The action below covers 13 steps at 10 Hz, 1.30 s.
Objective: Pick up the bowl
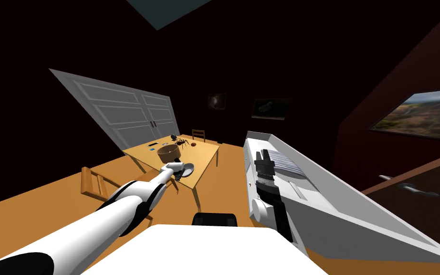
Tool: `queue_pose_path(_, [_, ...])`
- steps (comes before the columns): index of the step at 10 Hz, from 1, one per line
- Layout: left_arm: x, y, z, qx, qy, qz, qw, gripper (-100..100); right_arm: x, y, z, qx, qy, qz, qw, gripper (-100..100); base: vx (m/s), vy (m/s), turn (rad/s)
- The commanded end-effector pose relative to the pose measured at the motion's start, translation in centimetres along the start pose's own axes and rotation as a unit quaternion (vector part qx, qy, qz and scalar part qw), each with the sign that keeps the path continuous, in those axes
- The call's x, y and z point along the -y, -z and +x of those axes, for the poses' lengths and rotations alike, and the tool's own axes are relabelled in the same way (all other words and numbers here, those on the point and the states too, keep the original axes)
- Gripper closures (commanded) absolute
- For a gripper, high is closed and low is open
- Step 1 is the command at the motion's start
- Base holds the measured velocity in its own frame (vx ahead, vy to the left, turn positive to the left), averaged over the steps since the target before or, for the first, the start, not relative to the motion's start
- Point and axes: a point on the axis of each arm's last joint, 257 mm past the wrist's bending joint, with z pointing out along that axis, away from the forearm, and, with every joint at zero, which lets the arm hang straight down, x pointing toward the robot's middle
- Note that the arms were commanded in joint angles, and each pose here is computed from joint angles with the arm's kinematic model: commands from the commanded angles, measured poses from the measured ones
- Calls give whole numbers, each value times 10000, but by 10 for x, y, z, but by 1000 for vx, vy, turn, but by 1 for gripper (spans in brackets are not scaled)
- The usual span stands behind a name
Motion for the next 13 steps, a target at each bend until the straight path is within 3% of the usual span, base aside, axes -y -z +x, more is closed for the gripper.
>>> queue_pose_path(1, [-11,-4,4,-48,24,-142,9999,-100,0,0,0,0,0,0,10000,0,9,-8,-14])
queue_pose_path(3, [-11,-3,4,-48,30,-147,9999,-100,0,0,0,0,0,0,10000,0,0,0,0])
queue_pose_path(4, [-11,-3,4,-48,27,-143,9999,0,0,0,0,0,0,0,10000,0,0,0,0])
queue_pose_path(5, [-22,-12,10,-45,36,-147,9999,-100,0,0,0,0,0,0,10000,0,40,23,-15])
queue_pose_path(7, [-33,-20,15,-44,45,-150,9999,-100,0,0,0,0,1,0,10000,0,58,31,-15])
queue_pose_path(8, [-27,-15,12,-46,36,-154,9999,-100,0,0,0,0,1,0,10000,0,33,14,-4])
queue_pose_path(9, [-27,-16,12,-44,41,-149,9999,100,0,0,0,0,1,0,10000,0,5,3,1])
queue_pose_path(13, [-27,-16,12,-46,42,-156,9999,100,0,0,0,0,0,0,10000,0,0,0,0])
